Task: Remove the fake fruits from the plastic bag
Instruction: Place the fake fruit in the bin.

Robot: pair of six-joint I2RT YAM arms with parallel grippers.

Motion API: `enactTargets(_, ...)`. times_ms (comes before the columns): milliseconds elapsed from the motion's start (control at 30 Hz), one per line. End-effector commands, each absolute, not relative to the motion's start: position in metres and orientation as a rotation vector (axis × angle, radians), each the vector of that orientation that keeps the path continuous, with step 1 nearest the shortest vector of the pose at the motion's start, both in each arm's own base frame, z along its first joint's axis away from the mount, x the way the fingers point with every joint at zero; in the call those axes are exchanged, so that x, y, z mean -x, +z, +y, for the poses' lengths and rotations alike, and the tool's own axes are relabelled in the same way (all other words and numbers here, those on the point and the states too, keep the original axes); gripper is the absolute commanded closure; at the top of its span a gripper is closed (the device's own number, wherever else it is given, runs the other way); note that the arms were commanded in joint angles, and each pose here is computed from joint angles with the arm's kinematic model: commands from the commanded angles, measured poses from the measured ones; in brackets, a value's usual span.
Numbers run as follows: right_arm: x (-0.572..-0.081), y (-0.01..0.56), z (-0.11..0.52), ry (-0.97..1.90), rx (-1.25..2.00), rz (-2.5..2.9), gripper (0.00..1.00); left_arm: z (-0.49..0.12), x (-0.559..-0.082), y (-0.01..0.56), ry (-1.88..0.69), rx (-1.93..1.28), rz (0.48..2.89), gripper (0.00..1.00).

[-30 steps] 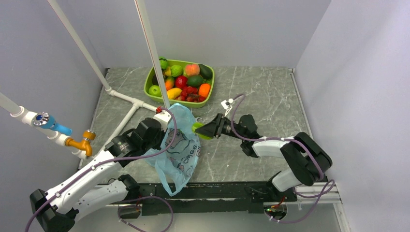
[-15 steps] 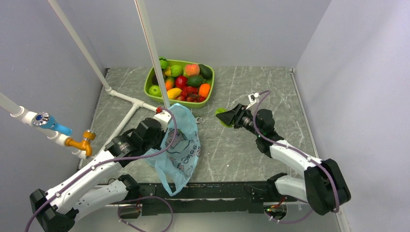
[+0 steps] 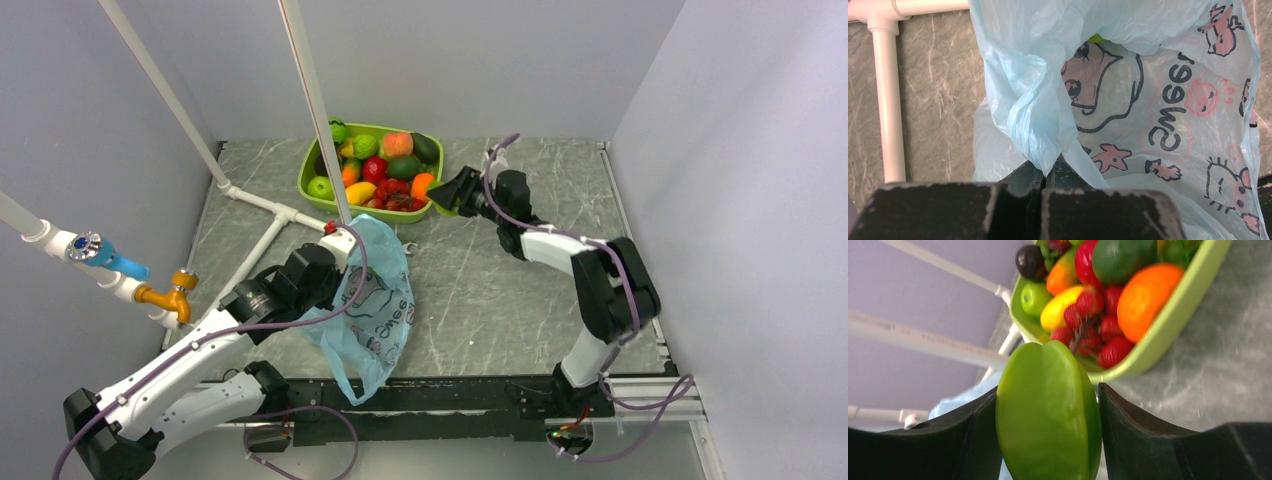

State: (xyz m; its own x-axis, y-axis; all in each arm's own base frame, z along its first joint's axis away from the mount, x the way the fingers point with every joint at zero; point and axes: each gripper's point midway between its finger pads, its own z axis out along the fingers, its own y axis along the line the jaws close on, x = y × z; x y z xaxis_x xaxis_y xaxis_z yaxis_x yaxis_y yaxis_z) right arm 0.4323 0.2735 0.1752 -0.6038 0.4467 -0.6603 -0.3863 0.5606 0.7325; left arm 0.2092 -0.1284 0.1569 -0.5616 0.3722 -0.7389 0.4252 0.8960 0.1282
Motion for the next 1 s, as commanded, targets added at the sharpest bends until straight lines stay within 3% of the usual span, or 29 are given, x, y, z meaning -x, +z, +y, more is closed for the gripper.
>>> enactTargets(0, -0.471, 0.210, 0.297, 1.213, 0.009, 1.746, 1.00, -0.133, -0.216, 0.165, -0.081, -0.551, 2.203, 1.00)
enactTargets(533, -0.554, 0.178, 0.395, 1.062, 0.161, 1.777, 1.00, -0.133, -0.215, 0.172, -0.108, -0.548, 2.174, 1.00)
enactTargets(833, -0.576, 0.139, 0.434, 0.807, 0.283, 1.847, 0.95, -0.137, -0.212, 0.176, -0.152, -0.559, 2.156, 1.00)
enactTargets(967, -0.579, 0.128, 0.437, 0.713, 0.313, 1.854, 0.88, -0.137, -0.211, 0.179, -0.160, -0.557, 2.146, 1.00)
